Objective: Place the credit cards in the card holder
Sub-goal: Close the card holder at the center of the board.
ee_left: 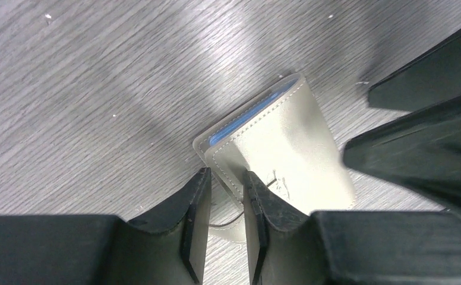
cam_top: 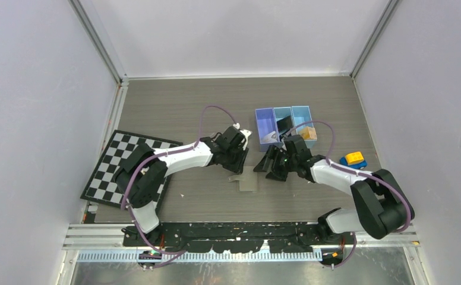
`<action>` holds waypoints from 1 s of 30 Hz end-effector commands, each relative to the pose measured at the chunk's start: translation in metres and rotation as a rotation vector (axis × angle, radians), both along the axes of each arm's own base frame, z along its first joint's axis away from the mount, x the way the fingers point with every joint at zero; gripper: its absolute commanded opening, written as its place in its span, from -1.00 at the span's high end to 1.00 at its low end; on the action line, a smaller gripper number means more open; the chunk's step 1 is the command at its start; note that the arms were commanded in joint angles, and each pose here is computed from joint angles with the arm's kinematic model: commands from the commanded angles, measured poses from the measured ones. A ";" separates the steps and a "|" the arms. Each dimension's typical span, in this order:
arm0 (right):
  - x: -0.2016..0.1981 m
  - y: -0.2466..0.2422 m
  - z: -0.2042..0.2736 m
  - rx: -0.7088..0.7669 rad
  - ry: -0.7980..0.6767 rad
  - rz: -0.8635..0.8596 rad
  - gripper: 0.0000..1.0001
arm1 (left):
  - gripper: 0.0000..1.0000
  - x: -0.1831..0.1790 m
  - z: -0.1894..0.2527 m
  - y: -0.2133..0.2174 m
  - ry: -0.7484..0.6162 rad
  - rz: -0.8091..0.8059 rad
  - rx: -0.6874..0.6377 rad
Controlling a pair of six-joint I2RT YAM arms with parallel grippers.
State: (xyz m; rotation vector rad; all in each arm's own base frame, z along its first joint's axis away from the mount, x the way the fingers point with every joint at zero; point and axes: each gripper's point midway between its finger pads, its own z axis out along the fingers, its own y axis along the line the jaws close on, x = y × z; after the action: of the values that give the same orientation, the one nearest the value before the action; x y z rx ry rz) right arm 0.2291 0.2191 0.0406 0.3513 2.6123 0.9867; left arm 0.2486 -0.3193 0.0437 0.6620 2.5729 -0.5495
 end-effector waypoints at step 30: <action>-0.011 0.047 -0.012 0.308 0.171 0.066 0.09 | 0.40 -0.031 -0.025 0.032 0.055 0.032 0.026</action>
State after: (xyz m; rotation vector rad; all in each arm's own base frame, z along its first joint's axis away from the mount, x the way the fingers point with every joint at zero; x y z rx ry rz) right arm 0.2151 0.2511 0.0286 0.4675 2.6633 1.3831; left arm 0.2248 -0.2972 0.0282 0.6181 2.6137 -0.5636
